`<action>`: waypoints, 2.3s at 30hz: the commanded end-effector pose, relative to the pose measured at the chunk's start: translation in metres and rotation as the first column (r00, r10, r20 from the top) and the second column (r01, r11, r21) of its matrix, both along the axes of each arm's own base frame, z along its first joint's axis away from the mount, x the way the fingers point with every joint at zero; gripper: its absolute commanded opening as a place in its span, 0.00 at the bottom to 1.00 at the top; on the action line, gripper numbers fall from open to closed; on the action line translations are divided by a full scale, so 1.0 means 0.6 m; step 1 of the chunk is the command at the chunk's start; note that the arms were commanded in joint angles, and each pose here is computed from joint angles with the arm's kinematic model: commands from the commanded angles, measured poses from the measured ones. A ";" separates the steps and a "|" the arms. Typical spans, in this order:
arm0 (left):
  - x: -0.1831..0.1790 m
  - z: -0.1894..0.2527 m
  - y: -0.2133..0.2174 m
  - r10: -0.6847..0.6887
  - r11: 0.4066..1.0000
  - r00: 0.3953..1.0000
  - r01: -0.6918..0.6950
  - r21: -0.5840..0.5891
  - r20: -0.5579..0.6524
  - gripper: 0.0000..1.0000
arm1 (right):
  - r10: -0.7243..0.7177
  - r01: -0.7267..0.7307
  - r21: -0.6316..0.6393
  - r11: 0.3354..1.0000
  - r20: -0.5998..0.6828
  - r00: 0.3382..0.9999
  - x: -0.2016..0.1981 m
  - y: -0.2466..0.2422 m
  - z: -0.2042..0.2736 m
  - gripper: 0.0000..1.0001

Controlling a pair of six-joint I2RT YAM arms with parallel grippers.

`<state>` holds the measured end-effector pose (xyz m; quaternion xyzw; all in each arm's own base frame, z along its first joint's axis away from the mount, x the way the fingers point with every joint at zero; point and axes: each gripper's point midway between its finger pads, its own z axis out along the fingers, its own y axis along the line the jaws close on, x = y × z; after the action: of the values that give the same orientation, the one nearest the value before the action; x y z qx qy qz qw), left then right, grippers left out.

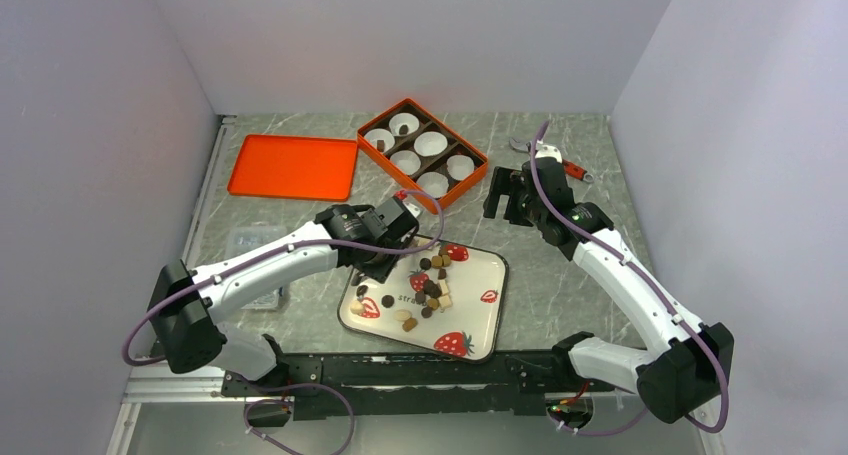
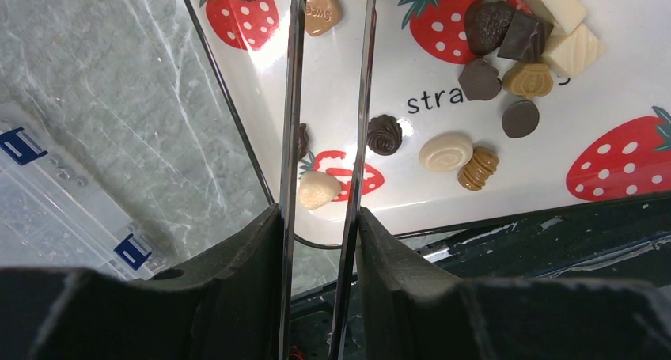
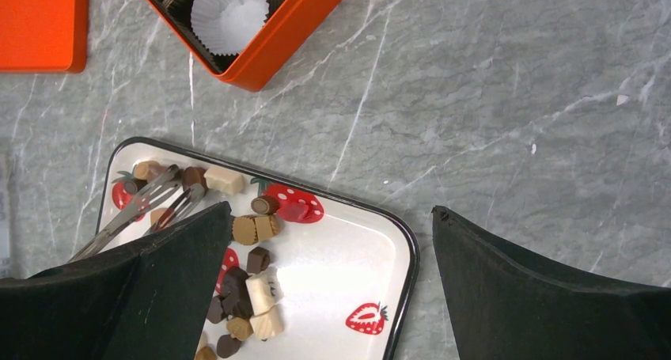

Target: Pack the chocolate

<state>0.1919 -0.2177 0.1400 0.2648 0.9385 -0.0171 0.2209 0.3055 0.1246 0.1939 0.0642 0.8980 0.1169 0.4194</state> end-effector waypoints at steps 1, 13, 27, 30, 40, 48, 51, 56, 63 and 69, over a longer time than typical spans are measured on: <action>0.008 0.006 0.003 -0.004 1.000 1.000 0.004 -0.007 0.028 0.41 | 0.002 -0.002 0.020 1.000 0.032 0.999 0.010 0.004 0.016 1.00; 0.017 -0.006 -0.011 -0.021 1.000 1.000 0.021 -0.009 0.020 0.41 | -0.004 0.004 0.004 1.000 0.028 1.000 0.007 -0.001 0.012 1.00; 0.023 -0.010 -0.008 -0.014 1.000 1.000 0.013 0.011 0.023 0.37 | -0.002 0.002 -0.002 1.000 0.025 1.000 0.007 -0.002 0.008 1.00; 0.022 -0.004 -0.004 -0.011 1.000 1.000 0.010 0.012 0.028 0.34 | 0.001 -0.001 0.002 1.000 0.023 1.000 0.007 0.000 0.009 1.00; 0.021 0.069 0.014 0.007 0.999 0.995 -0.004 -0.034 0.102 0.31 | 0.003 -0.003 0.013 1.000 0.027 1.000 0.009 0.003 0.014 1.00; 0.041 0.120 0.021 0.038 0.997 0.983 -0.025 -0.077 0.178 0.32 | 0.002 -0.003 0.020 1.000 0.032 0.999 0.007 0.004 0.020 1.00; 0.064 0.136 0.019 0.052 0.995 0.977 -0.034 -0.091 0.208 0.32 | 0.002 -0.003 0.025 1.000 0.036 0.999 0.007 0.004 0.023 1.00; 0.116 0.161 0.009 0.078 0.990 0.965 -0.045 -0.135 0.249 0.32 | 0.002 -0.003 0.037 0.999 0.032 0.999 0.005 0.006 0.025 1.00; 0.209 0.192 -0.017 0.110 0.979 0.945 -0.050 -0.197 0.307 0.32 | 0.001 -0.002 0.035 0.999 0.029 1.000 0.001 0.004 0.027 1.00; 0.292 0.192 -0.040 0.127 0.978 0.935 -0.062 -0.200 0.332 0.32 | 0.006 -0.008 0.031 1.000 0.035 0.999 0.003 0.005 0.037 1.00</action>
<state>0.3286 -0.2238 0.2331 0.1957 0.9123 -0.0281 0.3587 0.3029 0.1266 0.1923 0.0611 0.9007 0.1222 0.4124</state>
